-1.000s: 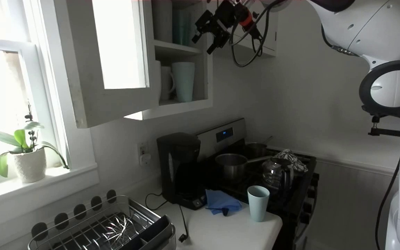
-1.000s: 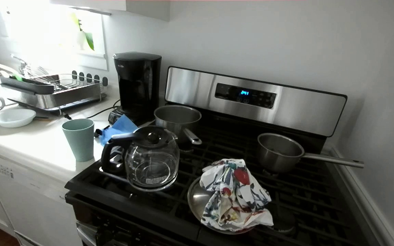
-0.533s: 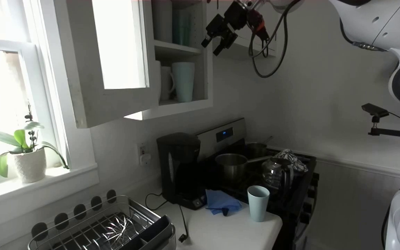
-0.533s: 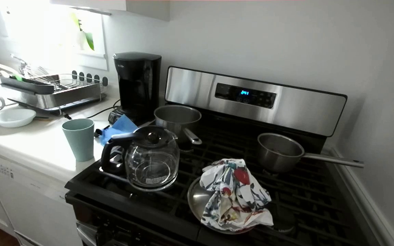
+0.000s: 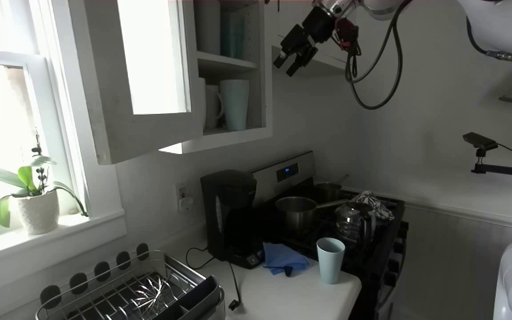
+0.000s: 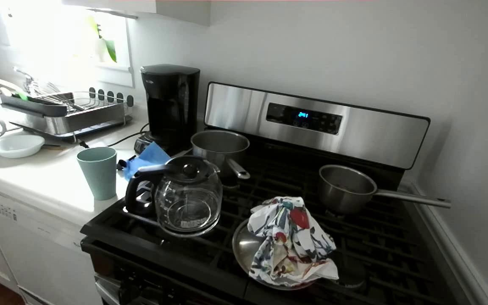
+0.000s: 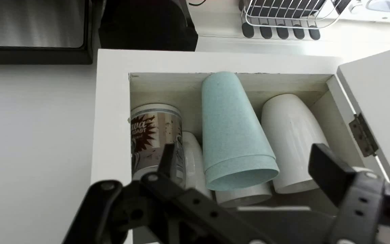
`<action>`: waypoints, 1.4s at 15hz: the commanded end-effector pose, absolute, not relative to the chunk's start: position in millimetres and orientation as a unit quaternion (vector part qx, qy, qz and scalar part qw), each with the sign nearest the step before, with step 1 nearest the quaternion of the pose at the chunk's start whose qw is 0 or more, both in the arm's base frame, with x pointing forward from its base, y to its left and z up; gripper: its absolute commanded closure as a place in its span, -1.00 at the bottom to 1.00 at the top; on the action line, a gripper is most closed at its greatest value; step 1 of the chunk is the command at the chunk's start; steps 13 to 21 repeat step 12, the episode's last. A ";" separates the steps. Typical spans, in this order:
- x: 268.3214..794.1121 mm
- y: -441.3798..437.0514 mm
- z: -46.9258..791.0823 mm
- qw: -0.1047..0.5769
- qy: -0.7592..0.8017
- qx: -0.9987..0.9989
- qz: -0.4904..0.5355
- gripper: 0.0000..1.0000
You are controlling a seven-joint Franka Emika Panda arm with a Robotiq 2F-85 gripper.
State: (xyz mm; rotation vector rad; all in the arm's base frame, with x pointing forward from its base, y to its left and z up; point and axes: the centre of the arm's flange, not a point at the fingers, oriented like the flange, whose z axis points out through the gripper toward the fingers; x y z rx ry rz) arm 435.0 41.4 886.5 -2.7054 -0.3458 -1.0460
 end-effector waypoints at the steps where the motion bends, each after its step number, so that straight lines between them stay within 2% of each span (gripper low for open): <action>1: 405.7 34.1 869.5 0.117 -0.123 -0.921 -0.351 -1.00; 10: 387.6 20.2 851.1 0.102 -0.121 -0.934 -0.321 -1.00; 11: 402.3 25.9 862.5 0.109 -0.117 -0.930 -0.331 -1.00; 21: 401.5 24.9 859.6 0.108 -0.117 -0.932 -0.325 -1.00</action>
